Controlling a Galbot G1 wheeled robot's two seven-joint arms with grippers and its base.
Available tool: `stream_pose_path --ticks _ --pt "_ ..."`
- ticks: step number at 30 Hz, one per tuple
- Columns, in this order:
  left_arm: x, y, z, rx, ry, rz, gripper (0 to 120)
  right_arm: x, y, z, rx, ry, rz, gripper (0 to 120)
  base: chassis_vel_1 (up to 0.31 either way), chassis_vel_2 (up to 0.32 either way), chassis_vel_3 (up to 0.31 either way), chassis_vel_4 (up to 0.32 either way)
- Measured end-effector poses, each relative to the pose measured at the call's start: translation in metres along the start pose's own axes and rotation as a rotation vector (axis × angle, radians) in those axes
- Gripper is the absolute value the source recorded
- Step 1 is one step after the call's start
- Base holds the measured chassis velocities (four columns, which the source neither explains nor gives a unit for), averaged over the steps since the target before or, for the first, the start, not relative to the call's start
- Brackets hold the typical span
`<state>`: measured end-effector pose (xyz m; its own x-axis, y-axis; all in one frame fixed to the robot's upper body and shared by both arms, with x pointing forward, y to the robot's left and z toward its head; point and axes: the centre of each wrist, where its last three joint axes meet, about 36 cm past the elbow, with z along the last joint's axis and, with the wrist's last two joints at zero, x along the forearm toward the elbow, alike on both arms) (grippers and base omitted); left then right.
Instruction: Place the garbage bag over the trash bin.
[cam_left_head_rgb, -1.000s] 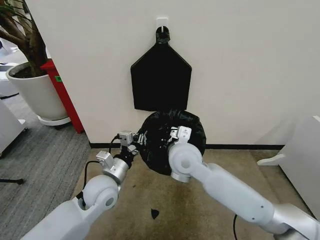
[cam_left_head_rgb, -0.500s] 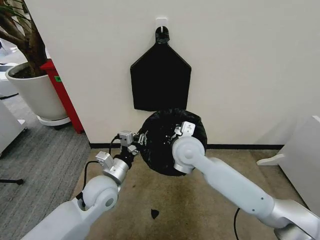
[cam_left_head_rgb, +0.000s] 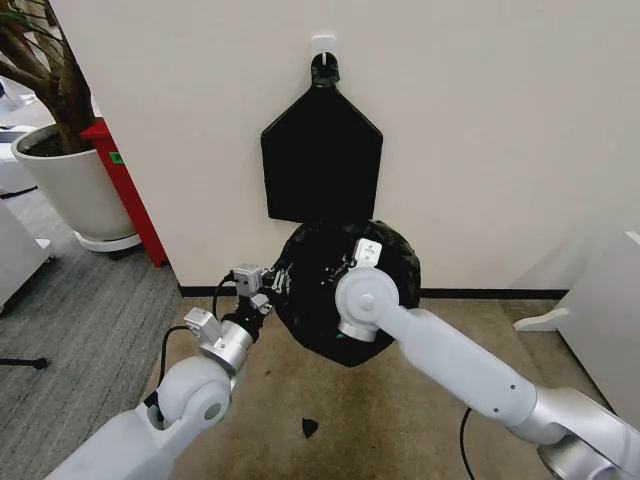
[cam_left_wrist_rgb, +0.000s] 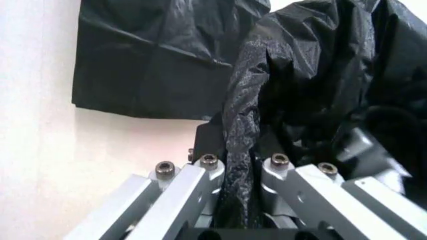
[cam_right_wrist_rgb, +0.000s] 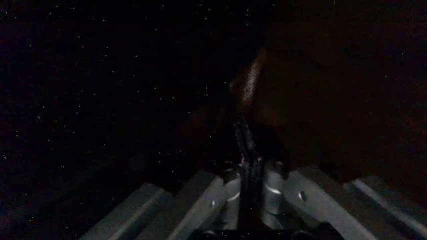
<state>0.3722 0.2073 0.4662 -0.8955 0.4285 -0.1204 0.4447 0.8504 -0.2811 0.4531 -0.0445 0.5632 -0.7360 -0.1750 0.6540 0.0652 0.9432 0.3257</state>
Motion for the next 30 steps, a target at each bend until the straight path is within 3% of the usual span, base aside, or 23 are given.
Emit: stream_pose_path --ticks 4,13,24,30 --pt "0.000 -0.001 -0.001 0.001 -0.003 0.000 4 -0.002 -0.001 0.001 -0.001 0.007 0.001 0 0.000 0.000 0.000 0.000" --pt "0.007 -0.008 -0.006 0.014 -0.008 0.018 4 -0.047 -0.018 -0.013 -0.058 0.025 0.076 0 0.000 0.000 0.000 0.000" --pt "0.006 -0.008 -0.005 0.016 -0.007 0.021 4 -0.017 -0.011 -0.008 -0.077 0.059 -0.012 0 0.000 0.000 0.000 0.000" --pt "0.011 -0.011 -0.005 0.019 -0.002 0.030 4 -0.028 -0.007 -0.015 -0.121 0.066 -0.011 0 0.000 0.000 0.000 0.000"
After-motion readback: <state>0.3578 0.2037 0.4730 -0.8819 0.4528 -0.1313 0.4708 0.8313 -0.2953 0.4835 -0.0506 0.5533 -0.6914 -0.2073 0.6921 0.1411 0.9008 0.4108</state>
